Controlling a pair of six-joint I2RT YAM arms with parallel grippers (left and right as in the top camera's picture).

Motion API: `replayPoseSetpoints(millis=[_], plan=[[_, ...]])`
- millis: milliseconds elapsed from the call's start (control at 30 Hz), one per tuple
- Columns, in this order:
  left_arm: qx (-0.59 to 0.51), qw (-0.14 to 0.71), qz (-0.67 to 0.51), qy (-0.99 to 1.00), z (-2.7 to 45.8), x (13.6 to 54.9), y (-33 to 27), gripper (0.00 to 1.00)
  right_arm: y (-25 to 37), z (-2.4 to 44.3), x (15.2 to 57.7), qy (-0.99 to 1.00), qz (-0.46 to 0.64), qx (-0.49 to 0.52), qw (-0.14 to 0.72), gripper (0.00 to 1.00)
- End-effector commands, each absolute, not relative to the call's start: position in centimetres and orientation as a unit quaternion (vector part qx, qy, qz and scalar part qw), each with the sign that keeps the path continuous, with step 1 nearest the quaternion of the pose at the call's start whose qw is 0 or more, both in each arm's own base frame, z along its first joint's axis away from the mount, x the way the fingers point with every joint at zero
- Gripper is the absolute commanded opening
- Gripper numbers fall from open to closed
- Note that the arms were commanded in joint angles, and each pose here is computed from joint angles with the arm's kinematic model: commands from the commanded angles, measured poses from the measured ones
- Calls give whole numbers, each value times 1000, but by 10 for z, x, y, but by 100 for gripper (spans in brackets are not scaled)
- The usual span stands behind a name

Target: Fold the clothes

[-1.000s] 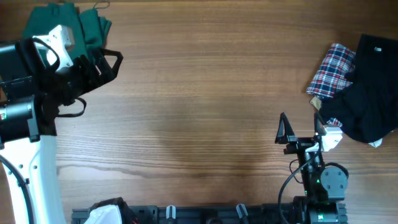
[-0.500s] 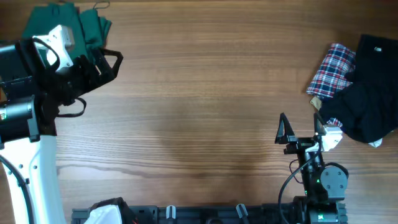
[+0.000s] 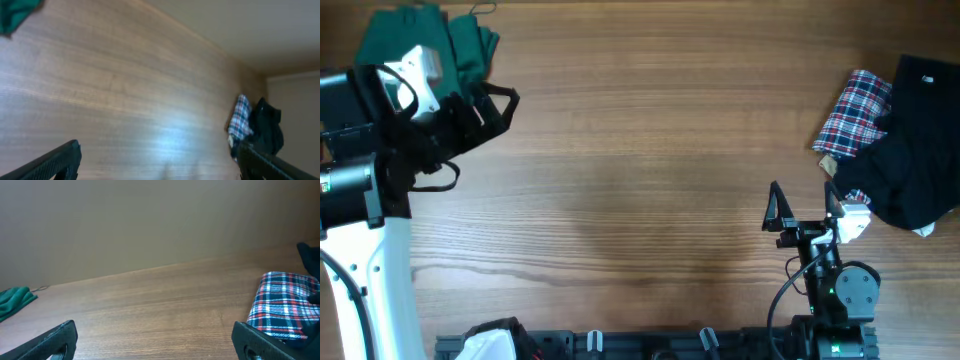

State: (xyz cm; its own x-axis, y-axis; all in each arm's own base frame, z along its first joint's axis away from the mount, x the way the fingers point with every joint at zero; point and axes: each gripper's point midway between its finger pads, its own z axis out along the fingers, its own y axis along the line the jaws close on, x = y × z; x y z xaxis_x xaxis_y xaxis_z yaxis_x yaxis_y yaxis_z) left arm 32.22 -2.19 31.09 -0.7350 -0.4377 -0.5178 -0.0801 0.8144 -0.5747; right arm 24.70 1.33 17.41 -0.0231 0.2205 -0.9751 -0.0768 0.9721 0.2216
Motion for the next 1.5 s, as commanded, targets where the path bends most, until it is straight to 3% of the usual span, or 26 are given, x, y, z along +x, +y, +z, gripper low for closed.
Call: replayPoseSetpoints(millis=[0,100,300,533,733,1133,1267,1467], plan=[[-54,343,-240,907,304,305,-36,100,16,176,246,704,118,49,699,100],[15,360,-225,905,295,278,-50,100,16,176,246,704,118,49,699,100],[31,419,-219,881,260,233,-57,100,16,176,246,704,118,49,699,100],[66,489,-215,843,204,208,-66,100,16,176,246,704,118,49,699,100],[80,450,-241,856,132,201,-78,100,16,176,246,704,118,49,699,100],[180,579,-187,773,163,204,-84,100,16,176,246,704,118,49,699,100],[179,583,-189,770,139,206,-84,100,16,176,246,704,118,49,699,100],[189,596,-191,757,146,207,-87,100,16,176,246,704,118,49,699,100]])
